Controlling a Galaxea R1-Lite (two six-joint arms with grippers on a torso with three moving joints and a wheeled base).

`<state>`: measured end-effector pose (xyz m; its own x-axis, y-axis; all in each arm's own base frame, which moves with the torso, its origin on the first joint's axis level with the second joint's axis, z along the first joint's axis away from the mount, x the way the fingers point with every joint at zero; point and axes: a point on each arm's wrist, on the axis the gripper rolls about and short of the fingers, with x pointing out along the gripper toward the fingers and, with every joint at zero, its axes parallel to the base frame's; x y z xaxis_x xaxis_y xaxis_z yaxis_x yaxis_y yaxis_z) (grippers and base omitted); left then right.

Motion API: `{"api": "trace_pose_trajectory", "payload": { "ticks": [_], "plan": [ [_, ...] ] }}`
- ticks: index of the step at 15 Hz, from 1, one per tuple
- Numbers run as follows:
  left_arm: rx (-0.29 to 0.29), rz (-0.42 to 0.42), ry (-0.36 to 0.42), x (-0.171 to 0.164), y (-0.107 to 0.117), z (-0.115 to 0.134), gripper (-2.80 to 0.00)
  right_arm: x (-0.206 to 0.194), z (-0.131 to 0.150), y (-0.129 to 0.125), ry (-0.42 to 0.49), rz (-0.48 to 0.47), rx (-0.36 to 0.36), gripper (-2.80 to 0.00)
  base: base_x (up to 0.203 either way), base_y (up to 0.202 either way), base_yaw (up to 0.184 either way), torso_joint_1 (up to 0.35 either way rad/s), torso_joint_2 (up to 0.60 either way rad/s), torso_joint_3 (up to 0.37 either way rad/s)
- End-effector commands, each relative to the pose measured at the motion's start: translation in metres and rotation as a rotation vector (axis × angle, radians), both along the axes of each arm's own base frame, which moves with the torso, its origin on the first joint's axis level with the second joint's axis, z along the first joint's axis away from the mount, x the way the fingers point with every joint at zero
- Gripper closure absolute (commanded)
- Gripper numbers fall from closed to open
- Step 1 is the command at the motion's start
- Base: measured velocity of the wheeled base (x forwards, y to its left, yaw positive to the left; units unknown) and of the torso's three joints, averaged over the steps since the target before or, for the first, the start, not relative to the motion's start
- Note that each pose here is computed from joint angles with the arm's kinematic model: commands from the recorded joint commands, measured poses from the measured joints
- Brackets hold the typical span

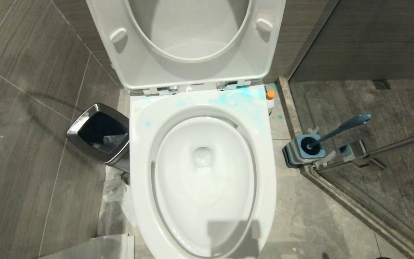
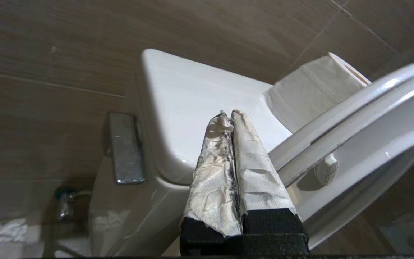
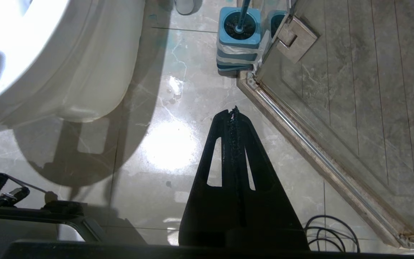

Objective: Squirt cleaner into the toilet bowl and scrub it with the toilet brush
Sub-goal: Close the toilet lid

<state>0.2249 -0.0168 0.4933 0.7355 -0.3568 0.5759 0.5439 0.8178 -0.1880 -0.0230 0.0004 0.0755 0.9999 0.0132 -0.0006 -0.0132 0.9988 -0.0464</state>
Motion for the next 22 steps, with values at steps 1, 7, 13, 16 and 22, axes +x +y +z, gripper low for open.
{"api": "trace_pose_trajectory", "payload": {
  "ticks": [1, 7, 13, 16, 22],
  "plan": [
    [0.054, -0.073, 0.020, 0.027, -0.003, -0.012, 0.00, 0.000, 0.000, 0.000, 0.001, 0.001, -0.001, 0.00, 0.000, 0.000, 0.000, 0.000, 0.00, 0.000],
    [0.203, -0.216, -0.020, 0.060, -0.016, -0.028, 0.00, 0.000, 0.000, 0.000, 0.001, 0.001, -0.001, 0.00, 0.000, 0.000, 0.000, 0.000, 0.00, 0.000],
    [0.185, -0.123, -0.030, 0.077, -0.026, -0.037, 0.00, 0.000, 0.000, 0.000, 0.001, 0.001, -0.001, 0.00, 0.000, 0.000, 0.000, 0.000, 0.00, 0.000],
    [0.189, -0.183, -0.020, 0.076, -0.030, -0.037, 0.00, 0.000, 0.000, 0.000, 0.001, 0.001, -0.001, 0.00, 0.000, 0.000, 0.000, 0.000, 0.00, 0.000],
    [0.241, -0.510, 0.147, 0.045, -0.026, -0.039, 0.00, 0.000, 0.000, 0.000, 0.001, 0.001, -0.001, 0.00, 0.000, 0.000, 0.000, 0.000, 0.00, 0.000]
  ]
}}
